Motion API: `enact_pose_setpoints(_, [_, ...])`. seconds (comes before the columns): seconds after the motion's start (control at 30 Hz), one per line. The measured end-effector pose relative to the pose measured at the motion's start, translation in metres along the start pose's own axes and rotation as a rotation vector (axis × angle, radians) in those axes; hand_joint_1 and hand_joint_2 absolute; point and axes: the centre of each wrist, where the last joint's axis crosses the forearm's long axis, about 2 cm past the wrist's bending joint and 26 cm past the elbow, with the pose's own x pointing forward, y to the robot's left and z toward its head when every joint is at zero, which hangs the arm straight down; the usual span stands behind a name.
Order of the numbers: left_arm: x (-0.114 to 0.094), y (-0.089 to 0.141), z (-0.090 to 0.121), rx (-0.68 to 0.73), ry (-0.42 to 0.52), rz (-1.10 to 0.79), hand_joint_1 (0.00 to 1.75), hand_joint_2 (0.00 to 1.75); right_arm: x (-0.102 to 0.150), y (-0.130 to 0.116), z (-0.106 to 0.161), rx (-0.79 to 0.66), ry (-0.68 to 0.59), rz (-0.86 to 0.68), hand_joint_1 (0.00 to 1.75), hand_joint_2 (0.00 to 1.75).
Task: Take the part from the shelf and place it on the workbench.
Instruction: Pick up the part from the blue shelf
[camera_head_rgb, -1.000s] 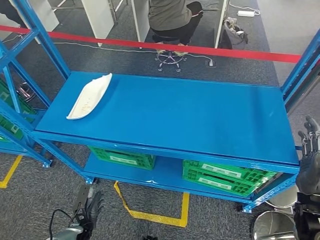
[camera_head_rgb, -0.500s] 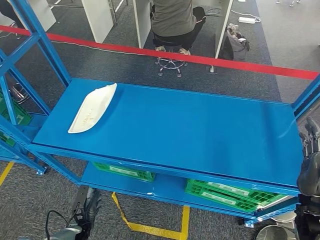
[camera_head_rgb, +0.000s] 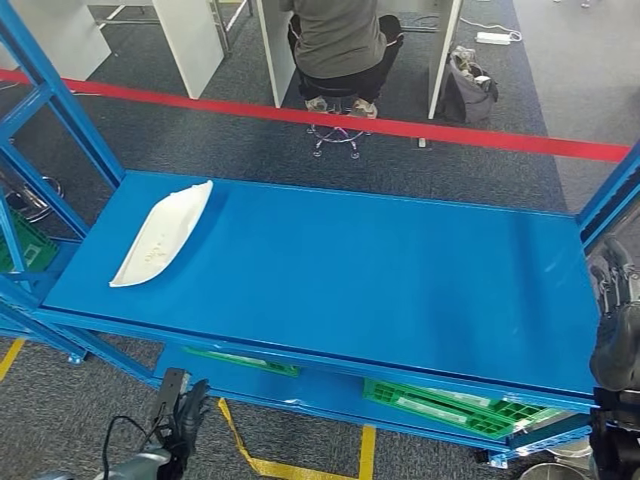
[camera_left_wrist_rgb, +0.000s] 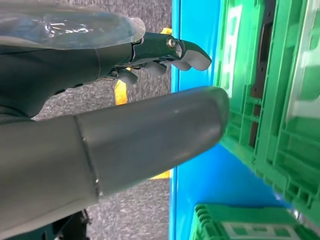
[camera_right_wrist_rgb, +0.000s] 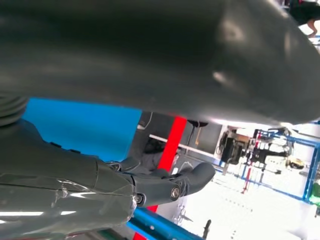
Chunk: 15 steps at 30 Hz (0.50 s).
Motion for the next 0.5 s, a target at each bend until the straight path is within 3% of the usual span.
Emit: enact_pose_setpoints(0.5, [0.0001, 0.0029, 0.0003, 0.012, -0.014, -0.003, 0.00, 0.00, 0.0001, 0.0010, -0.0026, 0.030, -0.005, 0.012, 0.00, 0.00])
